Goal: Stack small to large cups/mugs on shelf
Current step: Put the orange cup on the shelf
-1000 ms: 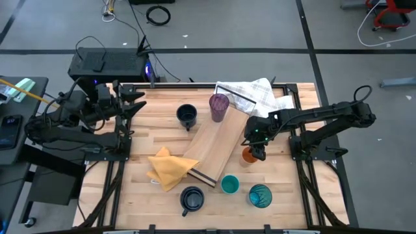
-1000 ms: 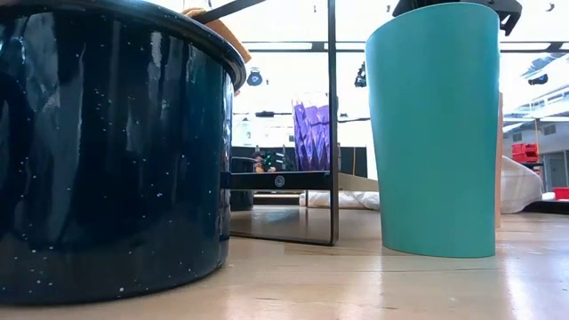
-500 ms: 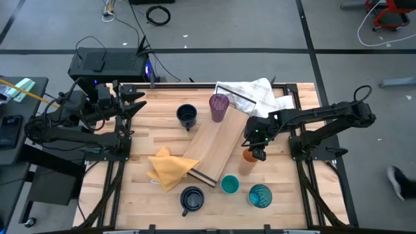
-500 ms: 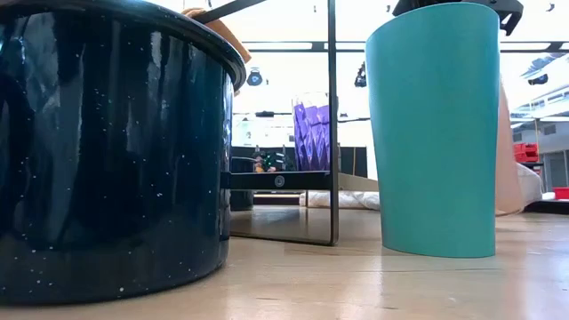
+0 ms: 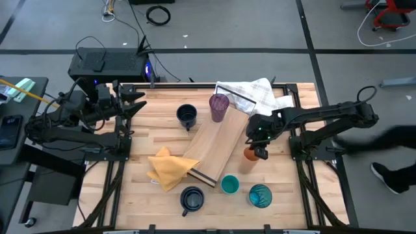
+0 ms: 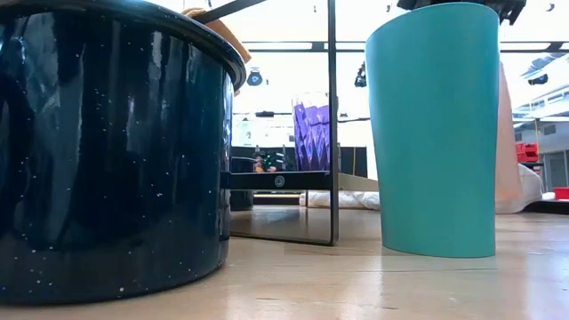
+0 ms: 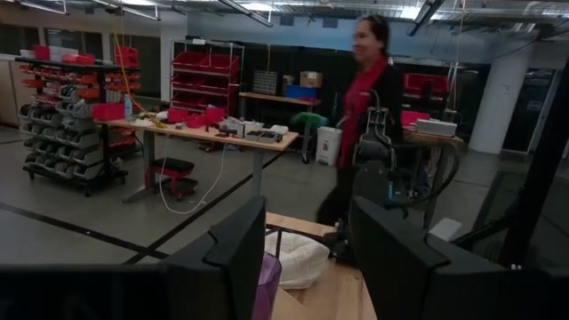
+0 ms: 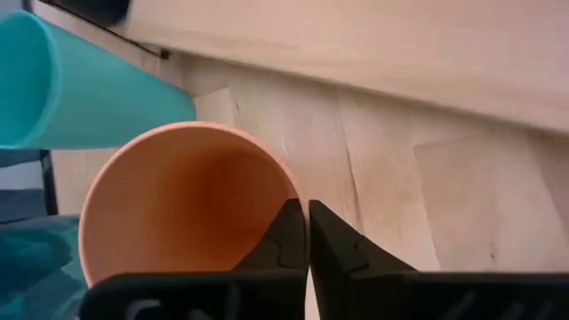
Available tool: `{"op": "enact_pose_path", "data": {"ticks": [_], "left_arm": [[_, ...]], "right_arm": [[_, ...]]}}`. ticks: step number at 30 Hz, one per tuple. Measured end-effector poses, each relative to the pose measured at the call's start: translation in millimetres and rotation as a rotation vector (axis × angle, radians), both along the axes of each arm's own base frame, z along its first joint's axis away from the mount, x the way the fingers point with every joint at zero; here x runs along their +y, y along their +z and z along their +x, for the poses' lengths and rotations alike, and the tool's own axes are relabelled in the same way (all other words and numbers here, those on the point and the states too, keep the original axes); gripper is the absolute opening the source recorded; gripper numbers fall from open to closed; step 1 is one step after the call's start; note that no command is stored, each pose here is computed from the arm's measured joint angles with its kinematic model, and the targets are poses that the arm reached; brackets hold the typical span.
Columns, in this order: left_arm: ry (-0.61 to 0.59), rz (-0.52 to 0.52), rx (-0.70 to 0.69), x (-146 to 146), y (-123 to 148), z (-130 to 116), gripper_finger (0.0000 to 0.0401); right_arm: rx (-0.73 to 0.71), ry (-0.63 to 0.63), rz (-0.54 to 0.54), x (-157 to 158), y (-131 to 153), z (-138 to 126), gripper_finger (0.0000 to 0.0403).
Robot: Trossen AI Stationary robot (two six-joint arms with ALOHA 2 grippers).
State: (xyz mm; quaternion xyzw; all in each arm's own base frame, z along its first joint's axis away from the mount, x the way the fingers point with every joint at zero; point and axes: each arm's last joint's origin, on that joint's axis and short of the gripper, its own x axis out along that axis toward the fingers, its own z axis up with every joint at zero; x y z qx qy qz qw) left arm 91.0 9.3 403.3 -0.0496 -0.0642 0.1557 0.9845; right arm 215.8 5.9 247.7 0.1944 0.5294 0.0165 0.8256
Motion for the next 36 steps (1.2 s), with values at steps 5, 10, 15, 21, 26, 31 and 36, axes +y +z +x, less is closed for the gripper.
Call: {"op": "enact_pose_path", "data": {"ticks": [5, 10, 15, 21, 26, 31, 36], "left_arm": [[0.0, 0.0, 0.003, 0, 0, 0, 0.0172], [0.0, 0.0, 0.003, 0, 0, 0, 0.0172], [0.0, 0.0, 0.004, 0, 0, 0, 0.0172], [0.0, 0.0, 0.004, 0, 0, 0, 0.0172], [0.0, 0.0, 0.003, 0, 0, 0, 0.0172], [0.001, 0.012, 0.008, 0, 0, 0, 0.0172], [0.002, 0.014, 0.009, 0, 0, 0, 0.0172]], "right_arm": [[-0.042, -0.018, -0.05, -1, 33, -4, 0.0002], [-0.188, -0.008, -0.133, -3, 81, 4, 0.0002], [-0.32, 0.013, -0.232, -6, 124, 18, 0.0001], [-0.302, 0.107, -0.327, -8, 139, 56, 0.0], [-0.233, 0.181, -0.378, -15, 134, 85, 0.0], [-0.182, 0.265, -0.402, -19, 123, 107, 0.0], [-0.076, 0.391, -0.399, -19, 103, 121, 0.0]]}}
